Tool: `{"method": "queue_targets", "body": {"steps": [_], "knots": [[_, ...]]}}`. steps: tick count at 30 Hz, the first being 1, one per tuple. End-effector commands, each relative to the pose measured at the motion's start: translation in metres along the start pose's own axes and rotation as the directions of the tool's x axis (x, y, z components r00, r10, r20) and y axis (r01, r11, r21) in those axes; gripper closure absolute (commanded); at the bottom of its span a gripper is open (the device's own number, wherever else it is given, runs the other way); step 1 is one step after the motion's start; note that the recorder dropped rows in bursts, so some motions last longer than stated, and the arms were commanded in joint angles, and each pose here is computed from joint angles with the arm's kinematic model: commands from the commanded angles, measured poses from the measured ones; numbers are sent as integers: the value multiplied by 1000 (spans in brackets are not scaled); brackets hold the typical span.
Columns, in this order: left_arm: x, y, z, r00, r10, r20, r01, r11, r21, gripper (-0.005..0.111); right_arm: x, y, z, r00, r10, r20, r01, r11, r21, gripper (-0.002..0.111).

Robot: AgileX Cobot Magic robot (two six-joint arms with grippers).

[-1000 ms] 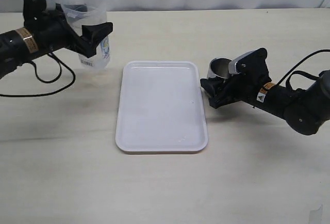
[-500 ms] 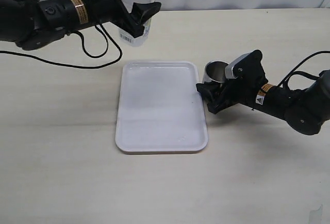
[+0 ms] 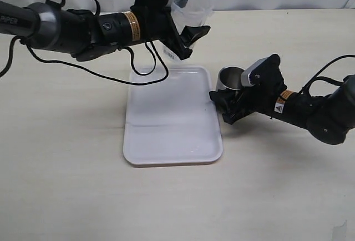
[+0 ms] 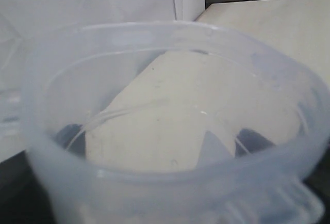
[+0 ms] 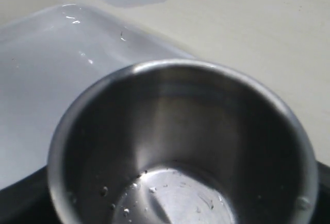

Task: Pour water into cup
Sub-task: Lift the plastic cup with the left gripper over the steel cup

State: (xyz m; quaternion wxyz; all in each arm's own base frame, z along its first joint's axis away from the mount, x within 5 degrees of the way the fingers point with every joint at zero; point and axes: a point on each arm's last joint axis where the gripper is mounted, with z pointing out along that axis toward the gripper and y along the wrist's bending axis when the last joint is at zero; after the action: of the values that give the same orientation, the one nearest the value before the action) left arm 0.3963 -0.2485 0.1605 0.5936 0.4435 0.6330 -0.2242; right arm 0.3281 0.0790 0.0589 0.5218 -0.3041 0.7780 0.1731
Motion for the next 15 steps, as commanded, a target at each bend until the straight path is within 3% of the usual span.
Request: {"method": "queue_targets", "body": {"steps": [1,4,9,15], "knots": [[-11,-9,17,998,24,54,-25,999,24,107,-6,3,1,998,-57,39,60,996,-59,104],[-8,-17,24,997,71,27,-72,997,32,107,-6,3,1,998,-57,39,60,996,-59,104],[-4,-34,33,958,284,-33,-281,957,73,107,-6,3,1,998,-57,39,60,996,-59,104],[-3,-34,33,915,402,-33,-398,914,78,107,-7,3,1,997,-57,47,60,996,-60,104]]}}
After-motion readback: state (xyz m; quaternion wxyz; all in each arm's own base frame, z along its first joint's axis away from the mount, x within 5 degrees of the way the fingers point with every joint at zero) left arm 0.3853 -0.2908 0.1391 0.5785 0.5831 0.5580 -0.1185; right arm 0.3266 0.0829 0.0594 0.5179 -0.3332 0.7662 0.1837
